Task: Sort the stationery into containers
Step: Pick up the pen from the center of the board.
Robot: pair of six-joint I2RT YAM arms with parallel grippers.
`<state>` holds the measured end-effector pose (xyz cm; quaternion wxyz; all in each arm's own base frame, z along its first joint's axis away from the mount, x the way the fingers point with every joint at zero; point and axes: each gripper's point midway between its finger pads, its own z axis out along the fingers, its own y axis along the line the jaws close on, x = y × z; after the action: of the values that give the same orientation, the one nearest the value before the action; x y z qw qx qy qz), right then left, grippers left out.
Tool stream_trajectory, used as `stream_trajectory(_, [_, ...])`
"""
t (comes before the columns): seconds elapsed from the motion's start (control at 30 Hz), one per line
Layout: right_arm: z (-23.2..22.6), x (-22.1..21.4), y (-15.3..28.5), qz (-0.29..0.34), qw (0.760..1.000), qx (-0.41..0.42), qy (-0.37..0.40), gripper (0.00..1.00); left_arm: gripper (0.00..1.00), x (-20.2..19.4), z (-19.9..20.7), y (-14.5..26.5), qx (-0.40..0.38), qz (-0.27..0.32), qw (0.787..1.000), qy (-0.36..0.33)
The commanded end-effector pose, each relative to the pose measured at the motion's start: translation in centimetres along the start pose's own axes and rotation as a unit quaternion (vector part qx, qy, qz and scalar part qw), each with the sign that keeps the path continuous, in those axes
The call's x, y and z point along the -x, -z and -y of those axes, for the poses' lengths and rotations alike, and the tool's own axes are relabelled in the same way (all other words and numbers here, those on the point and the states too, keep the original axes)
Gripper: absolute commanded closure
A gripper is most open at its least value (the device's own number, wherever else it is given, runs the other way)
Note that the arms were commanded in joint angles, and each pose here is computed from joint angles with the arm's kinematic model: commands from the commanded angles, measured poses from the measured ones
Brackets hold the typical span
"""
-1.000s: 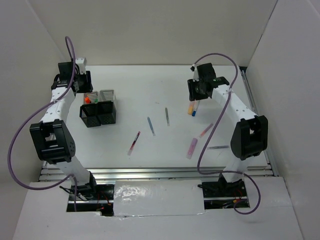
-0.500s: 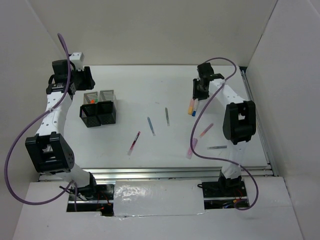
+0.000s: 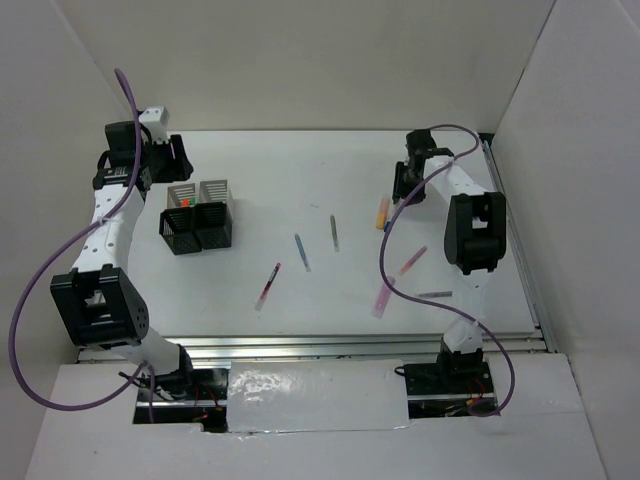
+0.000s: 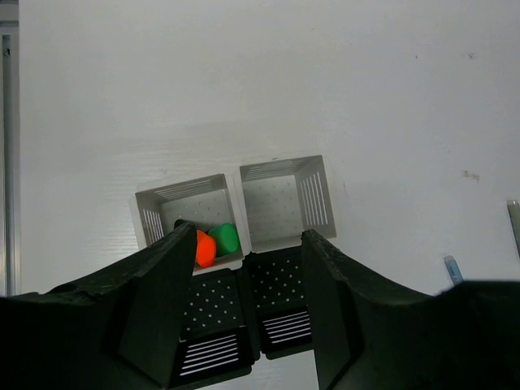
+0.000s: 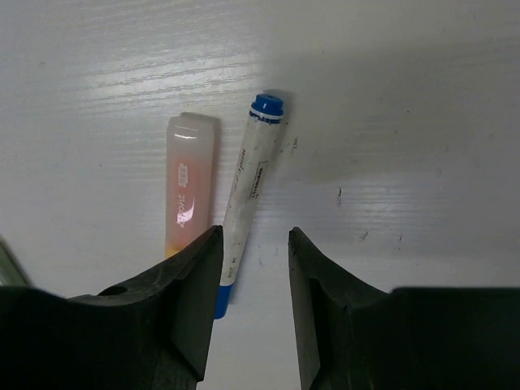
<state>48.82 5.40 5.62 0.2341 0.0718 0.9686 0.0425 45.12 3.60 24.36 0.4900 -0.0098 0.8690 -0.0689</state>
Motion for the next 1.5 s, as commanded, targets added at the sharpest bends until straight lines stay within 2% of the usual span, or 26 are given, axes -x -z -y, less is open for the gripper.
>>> stream_trajectory(0.0, [-1.3, 1.3, 0.6, 0.01, 1.0, 0.02, 0.002, 0.55, 0.33, 1.8, 0.9, 1.1, -0.011, 0.027, 1.0, 0.001])
stream_trajectory(0.1, [-1.5, 1.2, 0.4, 0.006, 1.0, 0.023, 0.005, 0.52, 0.33, 1.8, 0.7, 1.2, -0.007, 0.028, 1.0, 0.001])
stream_trajectory(0.67, [-1.7, 0.5, -1.7, -0.007, 1.0, 0.003, 0.017, 0.53, 0.33, 1.7, 1.0, 1.8, -0.011, 0.022, 1.0, 0.001])
stream_trajectory(1.0, [-0.2, -0.8, -2.9, -0.026, 0.999, -0.035, 0.026, 0.62, 0.33, 2.0, 1.1, 2.6, -0.011, 0.027, 1.0, -0.003])
stream_trajectory(1.1, [-0.5, -0.6, -2.6, -0.021, 0.999, -0.037, 0.031, 0.61, 0.32, 2.0, 1.1, 2.5, -0.013, 0.027, 1.0, -0.002])
stream_trajectory(1.27, [-0.5, -0.8, -3.0, -0.031, 0.998, -0.041, 0.045, 0.63, 0.26, 2.8, 1.8, 3.0, -0.037, 0.035, 0.999, -0.008])
stream_trajectory(1.33, [-0.4, -0.8, -3.2, -0.035, 0.997, -0.041, 0.046, 0.63, 0.19, 3.7, 2.0, 3.4, -0.042, 0.044, 0.998, -0.01])
stream_trajectory(1.47, [-0.4, -0.8, -3.4, -0.039, 0.997, -0.04, 0.048, 0.67, 0.17, 4.3, 2.1, 3.8, -0.048, 0.048, 0.998, -0.01])
